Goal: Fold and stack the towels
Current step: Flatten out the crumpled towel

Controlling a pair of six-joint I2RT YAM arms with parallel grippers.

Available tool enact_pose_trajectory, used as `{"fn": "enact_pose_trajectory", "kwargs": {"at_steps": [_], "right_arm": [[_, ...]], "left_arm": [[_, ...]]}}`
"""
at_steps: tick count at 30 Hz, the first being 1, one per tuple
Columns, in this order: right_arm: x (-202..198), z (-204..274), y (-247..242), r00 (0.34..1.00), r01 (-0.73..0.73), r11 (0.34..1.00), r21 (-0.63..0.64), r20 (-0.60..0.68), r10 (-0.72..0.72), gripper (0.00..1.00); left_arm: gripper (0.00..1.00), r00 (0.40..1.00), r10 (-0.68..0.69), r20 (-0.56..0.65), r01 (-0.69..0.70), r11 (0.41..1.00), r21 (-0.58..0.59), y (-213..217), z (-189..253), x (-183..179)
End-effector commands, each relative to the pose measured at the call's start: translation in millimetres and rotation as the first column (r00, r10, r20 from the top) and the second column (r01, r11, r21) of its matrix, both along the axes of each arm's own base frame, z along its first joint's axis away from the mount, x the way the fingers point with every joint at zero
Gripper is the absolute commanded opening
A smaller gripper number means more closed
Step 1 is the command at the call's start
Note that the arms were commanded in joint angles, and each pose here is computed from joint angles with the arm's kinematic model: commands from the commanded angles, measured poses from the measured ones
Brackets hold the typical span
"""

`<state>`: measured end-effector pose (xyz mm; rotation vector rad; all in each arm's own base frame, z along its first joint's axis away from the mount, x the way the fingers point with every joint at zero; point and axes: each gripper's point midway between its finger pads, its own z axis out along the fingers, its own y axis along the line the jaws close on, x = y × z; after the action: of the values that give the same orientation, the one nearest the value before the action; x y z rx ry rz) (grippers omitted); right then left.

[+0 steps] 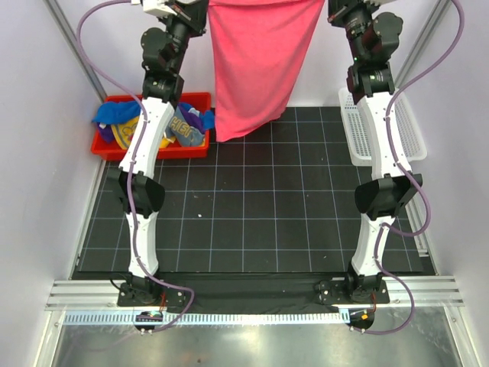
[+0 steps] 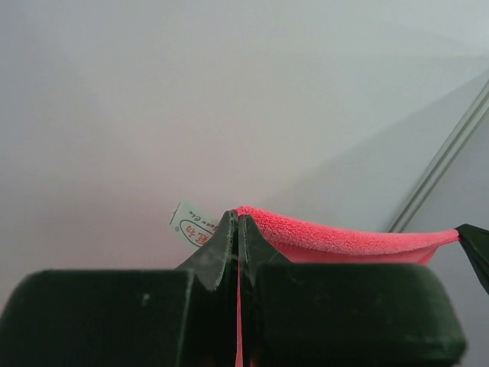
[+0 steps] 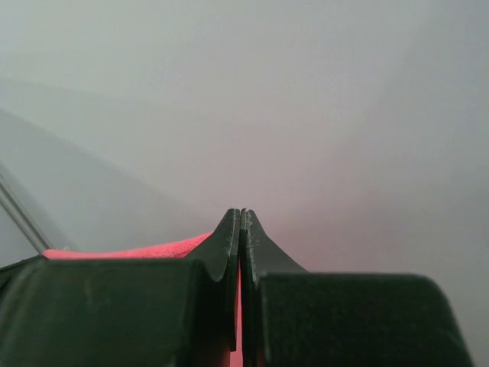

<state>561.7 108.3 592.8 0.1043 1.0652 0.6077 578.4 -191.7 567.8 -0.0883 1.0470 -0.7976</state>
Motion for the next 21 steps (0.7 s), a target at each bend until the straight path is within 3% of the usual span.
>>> {"fn": "enact_pose_trajectory", "kwargs": {"at_steps": [1, 7, 12, 13, 14, 15, 16, 19, 20, 21], "right_arm": [[-15.8, 29.1, -6.6, 0.993, 0.027, 1.0, -0.008, 0.114, -0.026, 0.01], [-16.6, 24.0, -5.8, 0.993, 0.028, 1.0, -0.014, 0.112, -0.026, 0.01], [-46.0, 39.4, -0.6, 0.99, -0.016, 0.999, -0.033, 0.136, 0.02, 0.01], [-52.3, 40.9, -0.5, 0.991, -0.019, 0.999, -0.039, 0.135, 0.024, 0.01], [-78.7, 60.2, -3.3, 0.985, -0.019, 0.999, -0.038, 0.172, 0.026, 0.01], [-77.3, 44.7, -2.2, 0.99, -0.023, 0.999, -0.05, 0.135, 0.029, 0.01], [-85.3, 44.2, -3.2, 0.99, -0.021, 0.998, -0.055, 0.135, 0.028, 0.01], [-129.3, 48.4, -6.2, 0.99, -0.027, 0.997, -0.069, 0.137, 0.036, 0.01], [-138.1, 46.2, -8.3, 0.991, -0.027, 0.997, -0.069, 0.13, 0.036, 0.01], [-160.8, 47.6, -10.2, 0.99, -0.03, 0.997, -0.069, 0.132, 0.039, 0.01]], "left_arm": [[0.0, 0.995, 0.025, 0.1, -0.024, 1.0, -0.009, 9.3, 23.6, -7.3], [0.0, 0.991, 0.007, 0.133, -0.005, 1.0, -0.01, 7.2, 33.0, -16.1], [0.0, 0.99, -0.038, 0.138, 0.035, 0.999, 0.023, 1.3, 39.1, -39.2], [0.0, 0.985, -0.047, 0.163, 0.043, 0.999, 0.023, 1.6, 54.5, -59.7], [0.0, 0.988, -0.06, 0.14, 0.055, 0.998, 0.04, -3.5, 42.0, -59.7], [0.0, 0.989, -0.066, 0.132, 0.06, 0.997, 0.048, -5.3, 39.4, -65.1], [0.0, 0.983, -0.077, 0.169, 0.07, 0.996, 0.046, -4.0, 60.6, -94.4], [0.0, 0.986, -0.099, 0.132, 0.089, 0.993, 0.076, -11.7, 45.1, -115.2], [0.0, 0.98, -0.106, 0.169, 0.094, 0.992, 0.079, -11.4, 62.7, -146.6], [0.0, 0.985, -0.113, 0.132, 0.102, 0.991, 0.089, -14.7, 47.5, -148.8]]}}
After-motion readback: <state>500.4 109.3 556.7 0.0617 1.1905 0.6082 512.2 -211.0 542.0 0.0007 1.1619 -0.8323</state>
